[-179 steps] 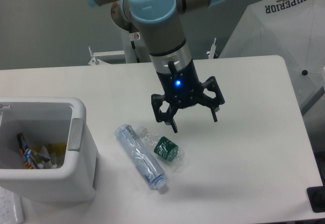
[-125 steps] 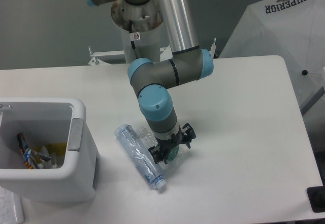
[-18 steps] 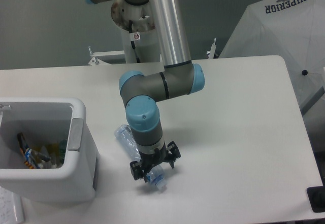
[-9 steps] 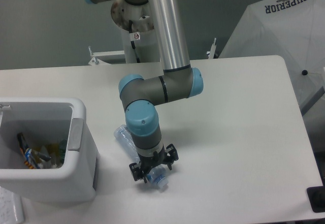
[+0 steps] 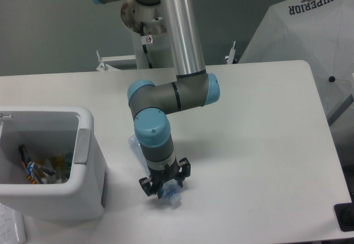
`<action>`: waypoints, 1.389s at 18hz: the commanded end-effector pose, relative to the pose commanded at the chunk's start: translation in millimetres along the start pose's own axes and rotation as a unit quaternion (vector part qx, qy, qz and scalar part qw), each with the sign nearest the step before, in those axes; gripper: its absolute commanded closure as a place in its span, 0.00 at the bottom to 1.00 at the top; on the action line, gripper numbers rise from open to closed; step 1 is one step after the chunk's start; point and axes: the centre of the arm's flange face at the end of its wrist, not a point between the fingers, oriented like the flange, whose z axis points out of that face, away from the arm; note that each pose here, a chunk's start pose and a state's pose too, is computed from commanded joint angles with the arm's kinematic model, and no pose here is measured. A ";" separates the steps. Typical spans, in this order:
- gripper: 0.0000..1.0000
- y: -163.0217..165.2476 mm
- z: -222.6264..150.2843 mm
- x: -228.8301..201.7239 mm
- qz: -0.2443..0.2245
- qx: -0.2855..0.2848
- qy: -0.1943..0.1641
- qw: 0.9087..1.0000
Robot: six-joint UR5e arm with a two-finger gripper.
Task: Place the trash in the trash can
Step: 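Lift the bottle and carry it over the trash bin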
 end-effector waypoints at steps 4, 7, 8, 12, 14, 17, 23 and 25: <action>0.40 1.1 -2.4 -0.3 0.000 0.001 0.000 1.000; 0.45 1.3 -1.5 -0.3 0.000 0.000 0.000 1.000; 0.46 1.1 -2.4 -0.3 0.000 0.001 0.000 1.000; 0.46 -6.7 -18.0 0.1 0.000 0.016 0.003 1.000; 0.46 -25.4 -51.6 -4.9 -0.007 0.049 0.007 0.999; 0.46 -70.2 -115.1 -26.3 -0.034 0.117 0.017 0.992; 0.45 -117.3 -243.0 -33.8 -0.093 0.234 0.042 0.967; 0.45 -122.8 -308.3 -36.1 -0.094 0.285 0.054 0.952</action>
